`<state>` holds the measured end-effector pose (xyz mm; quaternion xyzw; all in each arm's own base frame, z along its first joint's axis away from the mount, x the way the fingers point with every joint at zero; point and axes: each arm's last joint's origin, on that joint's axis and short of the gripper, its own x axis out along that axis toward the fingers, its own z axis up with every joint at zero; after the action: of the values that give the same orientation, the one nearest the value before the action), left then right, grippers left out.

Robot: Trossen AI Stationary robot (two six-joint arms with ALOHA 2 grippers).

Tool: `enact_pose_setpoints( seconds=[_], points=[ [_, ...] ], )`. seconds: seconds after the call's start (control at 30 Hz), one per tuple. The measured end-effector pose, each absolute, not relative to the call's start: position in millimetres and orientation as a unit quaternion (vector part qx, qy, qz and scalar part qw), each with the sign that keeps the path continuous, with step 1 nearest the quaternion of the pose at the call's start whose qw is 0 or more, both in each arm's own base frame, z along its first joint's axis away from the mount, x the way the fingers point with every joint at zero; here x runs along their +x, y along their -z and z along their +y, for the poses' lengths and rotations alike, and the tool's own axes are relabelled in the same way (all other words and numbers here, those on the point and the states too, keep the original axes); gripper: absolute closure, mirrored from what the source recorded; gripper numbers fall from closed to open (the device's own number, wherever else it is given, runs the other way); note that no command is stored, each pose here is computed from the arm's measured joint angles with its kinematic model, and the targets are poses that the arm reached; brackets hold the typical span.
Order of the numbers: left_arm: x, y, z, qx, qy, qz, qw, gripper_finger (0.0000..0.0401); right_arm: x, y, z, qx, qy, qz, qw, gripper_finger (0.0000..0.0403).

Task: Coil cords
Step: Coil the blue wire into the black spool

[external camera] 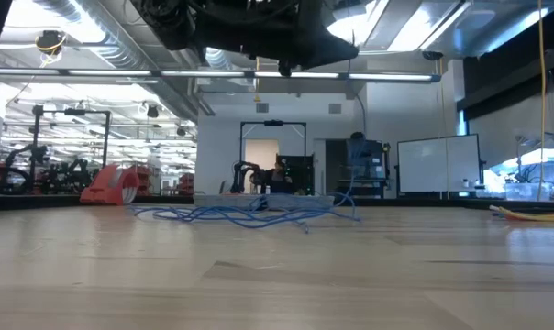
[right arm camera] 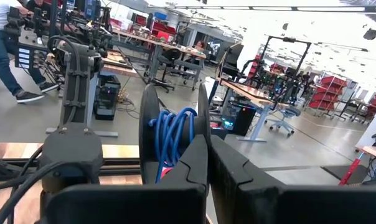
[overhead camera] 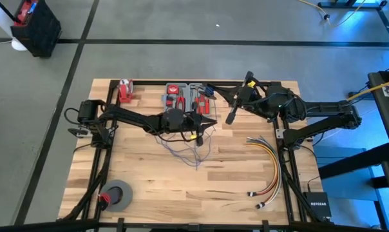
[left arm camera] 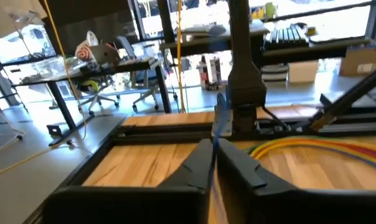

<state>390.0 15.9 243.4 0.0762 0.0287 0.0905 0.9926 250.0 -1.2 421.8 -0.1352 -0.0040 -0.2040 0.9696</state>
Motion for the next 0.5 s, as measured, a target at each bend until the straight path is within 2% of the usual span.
enact_pose_setpoints(
  seconds=[0.17,0.37,0.5],
  points=[
    [387.9,-242.6,17.8,0.088,-0.126,0.050,0.987,0.0390,249.7,-421.8,4.8,-0.135,0.179,-0.007,0.974,0.0397],
    [367.9,-255.4,22.3,0.124,-0.208,0.130,0.962,0.0395,246.8,-418.1,23.5,-0.154,0.159,0.014,0.975,0.0397],
    [348.1,-268.1,23.4,0.134,-0.228,0.182,0.947,0.0398,244.9,-411.3,32.3,-0.166,0.154,0.049,0.973,0.0397]
  ],
)
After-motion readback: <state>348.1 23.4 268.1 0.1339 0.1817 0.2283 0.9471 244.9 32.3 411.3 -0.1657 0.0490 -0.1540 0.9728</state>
